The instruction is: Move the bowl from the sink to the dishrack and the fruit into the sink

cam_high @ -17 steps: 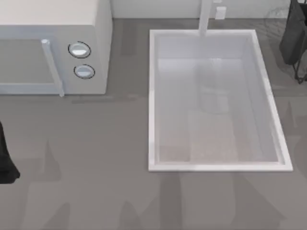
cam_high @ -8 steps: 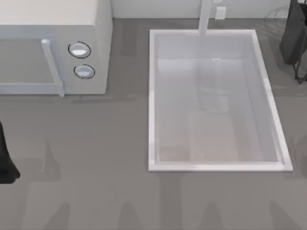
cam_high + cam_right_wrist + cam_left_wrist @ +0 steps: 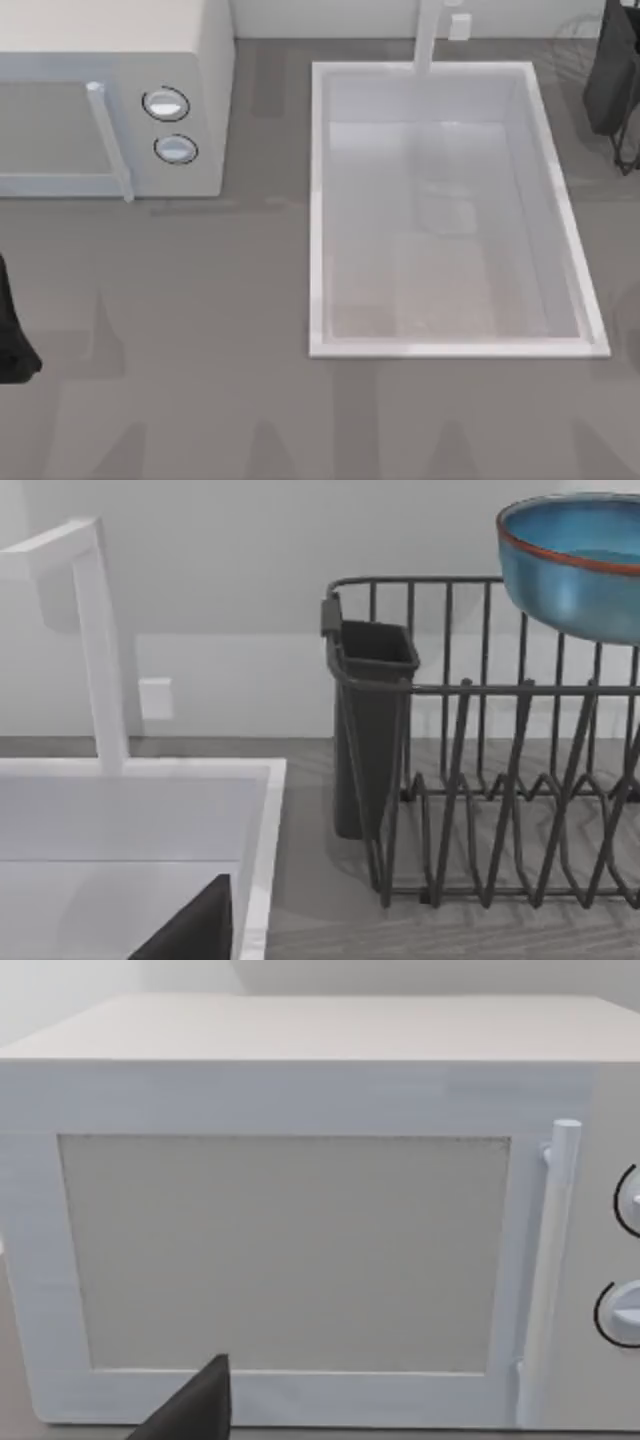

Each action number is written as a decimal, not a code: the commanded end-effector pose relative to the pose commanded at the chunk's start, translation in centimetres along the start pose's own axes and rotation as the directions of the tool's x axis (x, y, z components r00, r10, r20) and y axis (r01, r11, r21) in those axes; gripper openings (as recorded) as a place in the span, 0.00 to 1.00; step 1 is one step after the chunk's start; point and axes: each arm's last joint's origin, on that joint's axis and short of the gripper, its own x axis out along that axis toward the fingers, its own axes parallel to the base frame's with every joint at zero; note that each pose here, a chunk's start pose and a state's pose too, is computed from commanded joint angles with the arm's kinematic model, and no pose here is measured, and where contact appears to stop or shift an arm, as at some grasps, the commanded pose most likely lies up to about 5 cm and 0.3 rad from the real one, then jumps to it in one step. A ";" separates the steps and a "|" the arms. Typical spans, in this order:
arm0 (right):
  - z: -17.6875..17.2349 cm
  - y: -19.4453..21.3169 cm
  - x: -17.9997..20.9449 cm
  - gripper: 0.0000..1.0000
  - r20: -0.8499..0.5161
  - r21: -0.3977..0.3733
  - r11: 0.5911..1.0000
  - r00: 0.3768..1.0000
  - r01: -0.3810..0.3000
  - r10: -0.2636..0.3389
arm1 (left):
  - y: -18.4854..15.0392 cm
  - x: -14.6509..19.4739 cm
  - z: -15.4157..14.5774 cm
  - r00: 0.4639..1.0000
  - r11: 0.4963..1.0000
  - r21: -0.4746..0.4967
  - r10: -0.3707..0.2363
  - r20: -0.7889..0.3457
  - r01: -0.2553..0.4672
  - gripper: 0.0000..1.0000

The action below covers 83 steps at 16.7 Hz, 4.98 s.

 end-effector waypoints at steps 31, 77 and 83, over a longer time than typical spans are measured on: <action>5.5 -0.8 2.4 1.00 -0.392 -0.057 0.998 0.918 0.037 -0.056 | 0.0 0.0 0.0 1.000 1.000 0.000 0.000 0.000 0.000 1.00; -6.4 -7.3 20.4 0.55 -1.000 0.000 1.000 0.000 0.010 0.000 | 0.0 0.0 0.0 1.000 1.000 0.000 0.000 0.000 0.000 1.00; -6.4 -7.3 20.4 0.10 -1.000 0.000 1.000 0.000 0.010 0.000 | 0.0 0.0 0.0 1.000 1.000 0.000 0.000 0.000 0.000 1.00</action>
